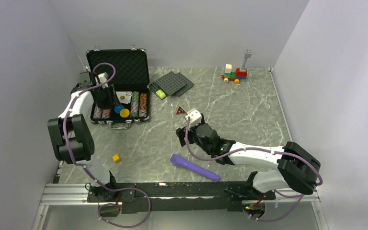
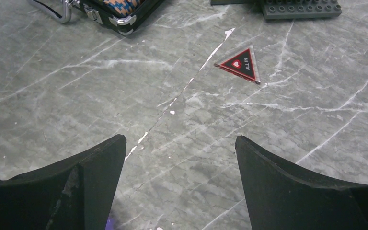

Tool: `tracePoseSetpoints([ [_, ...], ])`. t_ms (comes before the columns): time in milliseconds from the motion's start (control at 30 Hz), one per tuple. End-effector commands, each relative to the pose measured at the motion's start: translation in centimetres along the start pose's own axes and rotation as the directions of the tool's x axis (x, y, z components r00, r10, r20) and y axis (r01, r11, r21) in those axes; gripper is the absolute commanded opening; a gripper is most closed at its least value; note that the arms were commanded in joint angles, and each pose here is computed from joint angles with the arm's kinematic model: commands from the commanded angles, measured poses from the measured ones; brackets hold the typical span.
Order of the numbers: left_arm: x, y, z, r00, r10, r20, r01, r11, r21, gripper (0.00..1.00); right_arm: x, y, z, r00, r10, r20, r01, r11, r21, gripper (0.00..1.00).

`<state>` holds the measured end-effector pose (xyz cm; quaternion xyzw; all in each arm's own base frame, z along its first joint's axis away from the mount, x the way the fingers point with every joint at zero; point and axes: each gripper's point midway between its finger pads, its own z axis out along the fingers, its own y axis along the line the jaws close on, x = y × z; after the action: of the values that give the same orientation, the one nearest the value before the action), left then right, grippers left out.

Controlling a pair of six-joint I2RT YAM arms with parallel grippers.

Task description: Pack up texas hold em set

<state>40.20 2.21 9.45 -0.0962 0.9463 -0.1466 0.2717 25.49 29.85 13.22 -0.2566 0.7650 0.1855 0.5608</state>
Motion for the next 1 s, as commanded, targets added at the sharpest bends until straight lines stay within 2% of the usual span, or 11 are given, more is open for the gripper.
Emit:
tracePoseSetpoints([
  [0,-2.5,-1.7,-3.6,0.981,0.119,0.152,-0.114,0.993,-0.041,0.6,-1.5,-1.0,0.4,0.998,0.051,0.022,-0.052,0.997,0.06,0.88],
  [133,-2.2,-5.6,-6.6,0.95,0.216,0.225,-0.219,0.976,-0.013,0.6,-0.1,-2.8,1.5,0.991,0.111,-0.08,-0.103,0.99,0.091,0.88],
  [300,0.2,-10.3,-9.8,0.889,0.34,0.309,-0.36,0.933,0.01,0.64,1.3,-5.7,3.4,0.957,0.209,-0.2,-0.181,0.972,0.15,0.87],
  [467,2.4,-12.5,-10.6,0.871,0.361,0.334,-0.407,0.91,0.076,0.65,3.2,-6.8,5.7,0.902,0.286,-0.322,-0.223,0.95,0.219,0.88],
  [767,2.4,-14.0,-12.0,0.862,0.352,0.364,-0.422,0.897,0.133,0.66,4.4,-7.5,11.2,0.834,0.386,-0.393,-0.237,0.896,0.377,0.95],
  [967,2.3,-14.3,-12.5,0.857,0.349,0.378,-0.427,0.893,0.143,0.67,4.5,-7.6,13.4,0.8,0.472,-0.37,-0.28,0.84,0.465,0.96],
])
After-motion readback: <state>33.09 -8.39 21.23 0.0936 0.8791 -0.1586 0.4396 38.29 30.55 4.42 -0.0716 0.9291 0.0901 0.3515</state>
